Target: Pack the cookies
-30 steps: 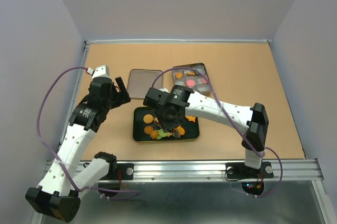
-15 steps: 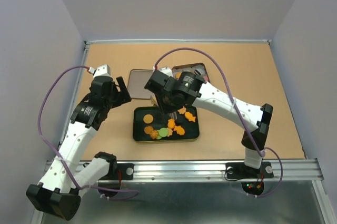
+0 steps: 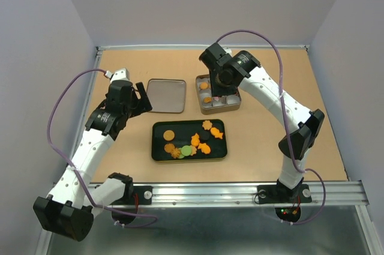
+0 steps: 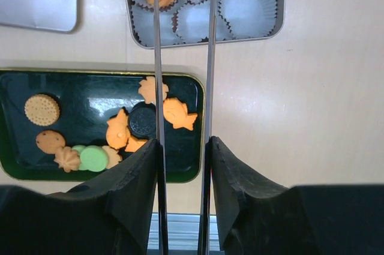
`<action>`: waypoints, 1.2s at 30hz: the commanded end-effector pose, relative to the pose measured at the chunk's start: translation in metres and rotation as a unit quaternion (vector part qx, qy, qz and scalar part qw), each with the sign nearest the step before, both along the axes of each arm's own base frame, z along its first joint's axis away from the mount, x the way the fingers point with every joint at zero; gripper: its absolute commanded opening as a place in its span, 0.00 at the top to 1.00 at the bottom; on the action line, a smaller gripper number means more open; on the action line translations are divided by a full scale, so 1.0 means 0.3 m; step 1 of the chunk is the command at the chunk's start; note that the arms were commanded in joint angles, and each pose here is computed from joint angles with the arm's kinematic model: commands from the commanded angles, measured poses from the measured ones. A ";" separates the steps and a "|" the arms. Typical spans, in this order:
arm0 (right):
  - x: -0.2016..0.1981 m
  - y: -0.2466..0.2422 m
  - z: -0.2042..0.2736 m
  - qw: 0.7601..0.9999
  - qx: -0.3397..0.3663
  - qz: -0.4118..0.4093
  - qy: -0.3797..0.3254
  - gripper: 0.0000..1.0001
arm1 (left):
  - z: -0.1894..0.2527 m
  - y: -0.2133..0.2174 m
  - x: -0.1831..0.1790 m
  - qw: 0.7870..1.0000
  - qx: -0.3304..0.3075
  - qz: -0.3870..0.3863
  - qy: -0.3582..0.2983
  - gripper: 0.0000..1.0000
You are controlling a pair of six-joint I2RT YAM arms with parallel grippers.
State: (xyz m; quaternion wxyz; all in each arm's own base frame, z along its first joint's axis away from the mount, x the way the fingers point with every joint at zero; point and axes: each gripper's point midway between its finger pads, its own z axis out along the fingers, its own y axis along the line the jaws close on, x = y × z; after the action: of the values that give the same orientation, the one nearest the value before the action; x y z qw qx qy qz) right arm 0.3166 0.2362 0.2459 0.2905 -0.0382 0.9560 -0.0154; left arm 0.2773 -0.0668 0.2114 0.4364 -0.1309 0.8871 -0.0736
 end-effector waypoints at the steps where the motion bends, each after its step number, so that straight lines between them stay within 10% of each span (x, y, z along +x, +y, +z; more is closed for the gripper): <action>1: -0.034 0.004 0.027 1.000 0.008 0.027 -0.004 0.58 | 0.090 -0.020 0.053 0.999 -0.012 -0.004 -0.043 0.12; 36: -0.096 0.026 -0.085 0.998 0.032 0.046 0.041 0.43 | 0.062 -0.029 0.068 0.999 -0.017 0.001 -0.036 0.12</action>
State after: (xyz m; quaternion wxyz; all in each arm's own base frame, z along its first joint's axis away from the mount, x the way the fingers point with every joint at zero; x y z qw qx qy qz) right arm 0.2900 0.2449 0.2009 0.2236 -0.0751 0.9717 0.0088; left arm 0.2919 -0.0718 0.2135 0.4443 -0.1323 0.8826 -0.0786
